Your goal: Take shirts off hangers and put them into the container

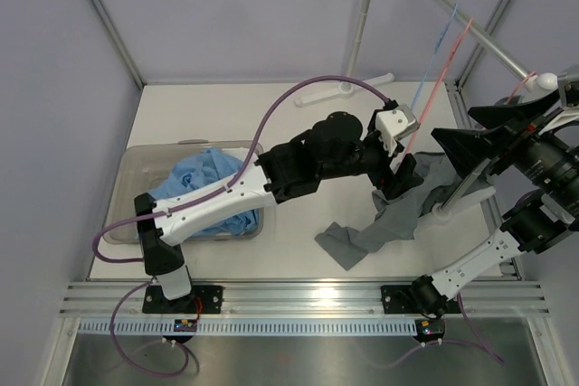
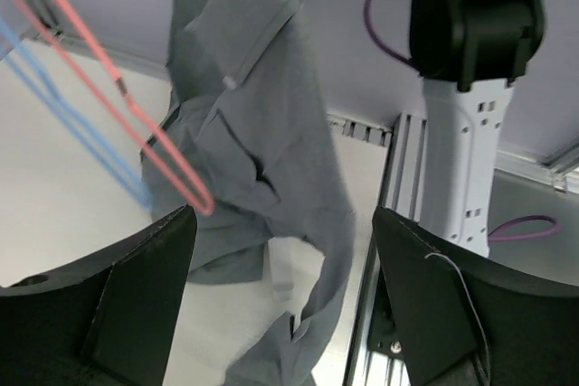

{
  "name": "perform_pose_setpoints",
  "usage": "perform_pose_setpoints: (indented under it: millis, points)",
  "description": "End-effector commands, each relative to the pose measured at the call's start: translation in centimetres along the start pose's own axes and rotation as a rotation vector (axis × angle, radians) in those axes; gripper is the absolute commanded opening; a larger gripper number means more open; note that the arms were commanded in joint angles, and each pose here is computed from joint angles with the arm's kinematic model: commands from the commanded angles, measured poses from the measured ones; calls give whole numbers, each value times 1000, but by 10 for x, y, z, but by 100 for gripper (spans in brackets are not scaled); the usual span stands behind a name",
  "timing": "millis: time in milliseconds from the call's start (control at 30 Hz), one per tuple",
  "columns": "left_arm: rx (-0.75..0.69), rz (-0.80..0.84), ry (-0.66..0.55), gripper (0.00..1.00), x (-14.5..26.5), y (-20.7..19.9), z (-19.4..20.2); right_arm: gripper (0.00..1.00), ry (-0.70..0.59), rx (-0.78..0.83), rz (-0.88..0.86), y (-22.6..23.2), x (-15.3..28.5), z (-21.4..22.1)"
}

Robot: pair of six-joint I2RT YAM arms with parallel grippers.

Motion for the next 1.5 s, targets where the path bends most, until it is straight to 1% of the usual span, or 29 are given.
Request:
perform_pose_setpoints:
  millis: [0,33,67,233,533,600,633,667,700,733,800,833,867,900,933,967,1000,1033,1133,1233,1267,1300,1367,1400,1467]
  points:
    - [-7,90,-86,83,-15,-22,-23,100,77,25,202,-24,4,7]
    - [-10,100,-99,83,-16,-26,-29,100,76,25,202,-23,4,8]
    - [-8,102,-77,83,-24,-26,-23,99,76,24,202,-23,4,8]
    - [10,114,-67,83,-39,-28,-21,99,75,27,202,-22,4,7]
    - [6,13,-17,84,-72,-6,5,100,76,60,200,-13,3,2]
    - [2,-10,-6,81,-81,-2,10,99,76,56,200,-14,3,1]
    - [1,-20,-5,64,-83,1,10,99,76,57,200,-14,3,1]
    - [-2,-20,-7,44,-85,1,11,99,76,57,200,-15,3,1]
    - [-4,-17,-10,17,-88,1,12,99,76,54,200,-15,3,0]
    - [-1,-13,-31,0,-90,1,10,100,76,50,200,-17,3,0]
    - [-2,1,-37,0,-91,2,15,100,76,48,200,-18,3,-1]
    - [-4,26,-98,0,-91,-2,8,100,76,42,199,-19,3,-1]
    - [-6,46,-152,0,-77,-9,-5,100,76,41,200,-18,3,-2]
    - [1,46,-190,0,-72,-9,-9,100,76,42,200,-18,3,-2]
    - [4,38,-232,0,-70,-5,-4,100,75,27,201,-20,3,-3]
    - [2,50,-290,0,-54,-11,-18,100,73,31,201,-17,3,-4]
    - [0,49,-323,0,-48,-11,-21,99,70,54,202,-17,3,-3]
    - [3,40,-364,0,-39,-11,-26,99,66,35,204,-14,2,-5]
    - [8,-6,-434,0,-29,-8,-38,100,62,43,205,-13,2,-7]
    - [15,-35,-460,0,-24,-7,-49,100,63,41,205,-13,2,-8]
    - [18,-26,-481,0,-21,-12,-63,99,63,41,205,-13,2,-8]
    - [13,-40,-449,0,-26,-9,-58,100,65,38,206,-14,2,-8]
    - [25,-49,-456,0,-25,-11,-65,100,65,41,204,-13,2,-9]
    - [28,-72,-426,0,-25,-8,-60,99,65,46,204,-12,2,-9]
    - [54,-119,-413,0,-20,-5,-61,99,67,53,205,-11,2,-8]
Point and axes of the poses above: each gripper's point midway between its finger pads, its own x axis back along the fingers, its own y axis along the line the jaws close on, z = x × y, the point moved 7 cm from there along x, back along the fingers, and after that the axes turned 13 degrees about x, right-handed, at the moved point
